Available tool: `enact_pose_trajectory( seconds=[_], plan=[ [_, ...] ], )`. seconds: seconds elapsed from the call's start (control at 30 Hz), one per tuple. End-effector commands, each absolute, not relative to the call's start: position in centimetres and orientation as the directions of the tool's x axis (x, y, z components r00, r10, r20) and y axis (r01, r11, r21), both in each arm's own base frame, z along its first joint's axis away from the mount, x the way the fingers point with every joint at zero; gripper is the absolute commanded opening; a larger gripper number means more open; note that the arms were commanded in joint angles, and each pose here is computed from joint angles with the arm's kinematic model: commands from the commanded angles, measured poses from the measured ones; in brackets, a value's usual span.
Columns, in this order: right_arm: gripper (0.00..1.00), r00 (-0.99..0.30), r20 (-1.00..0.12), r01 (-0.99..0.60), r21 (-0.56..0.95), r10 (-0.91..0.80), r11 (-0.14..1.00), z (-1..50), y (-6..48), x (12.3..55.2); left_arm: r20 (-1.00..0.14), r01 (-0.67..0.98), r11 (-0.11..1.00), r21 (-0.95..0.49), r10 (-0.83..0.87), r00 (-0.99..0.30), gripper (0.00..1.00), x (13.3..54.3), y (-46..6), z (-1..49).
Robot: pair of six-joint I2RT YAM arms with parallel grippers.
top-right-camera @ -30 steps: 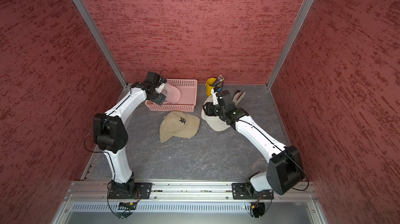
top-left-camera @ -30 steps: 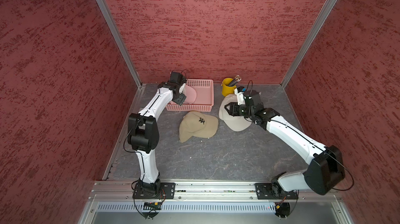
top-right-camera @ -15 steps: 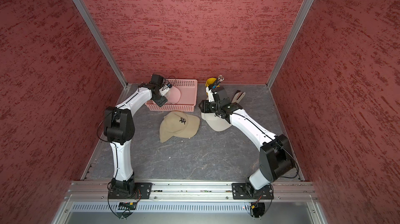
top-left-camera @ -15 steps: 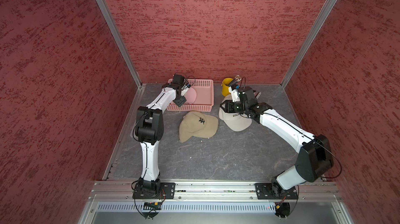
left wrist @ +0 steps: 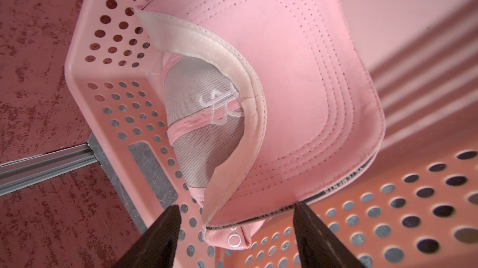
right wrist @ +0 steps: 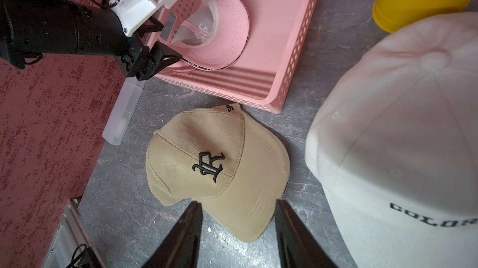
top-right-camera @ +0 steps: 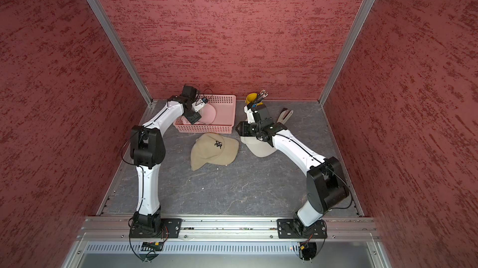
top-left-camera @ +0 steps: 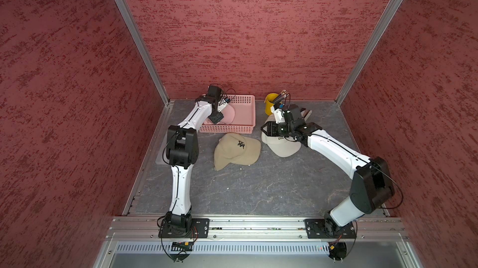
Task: Turn the baseball cap inside out
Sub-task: Pick up the baseball cap from the basket.
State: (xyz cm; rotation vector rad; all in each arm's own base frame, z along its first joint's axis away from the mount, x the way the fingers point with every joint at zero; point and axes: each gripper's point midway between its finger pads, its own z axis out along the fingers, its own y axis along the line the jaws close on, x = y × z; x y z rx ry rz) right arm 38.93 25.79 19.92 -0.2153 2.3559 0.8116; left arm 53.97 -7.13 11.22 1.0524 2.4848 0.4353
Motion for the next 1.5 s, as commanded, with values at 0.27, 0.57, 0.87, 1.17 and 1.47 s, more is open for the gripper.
enact_pose_trajectory(
  seconds=[0.27, 0.57, 0.87, 1.17, 1.47],
  plan=[
    [0.50, -0.768, -0.636, -0.368, 0.531, 0.072, 0.763, 21.5, 26.7, 40.1, -0.110, 0.701, 0.598, 0.389, 0.786, -0.609, 0.70, 51.9, -8.3, 10.6],
    [0.50, -0.779, -0.623, -0.370, 0.545, 0.068, 0.753, 21.3, 27.1, 40.2, -0.089, 0.682, 0.587, 0.436, 0.782, -0.617, 0.71, 51.6, -5.2, 11.2],
    [0.50, -0.774, -0.631, -0.381, 0.528, 0.051, 0.759, 21.9, 27.0, 40.3, -0.048, 0.687, 0.533, 0.494, 0.806, -0.590, 0.70, 53.5, -5.2, 9.5],
    [0.50, -0.777, -0.628, -0.381, 0.531, 0.050, 0.757, 21.5, 27.0, 40.4, -0.030, 0.728, 0.475, 0.494, 0.846, -0.532, 0.64, 54.7, -7.3, 8.7],
    [0.49, -0.794, -0.604, -0.367, 0.560, 0.062, 0.743, 20.2, 27.3, 40.2, -0.074, 0.739, 0.474, 0.478, 0.861, -0.504, 0.16, 54.9, -9.2, 9.2]
  ],
)
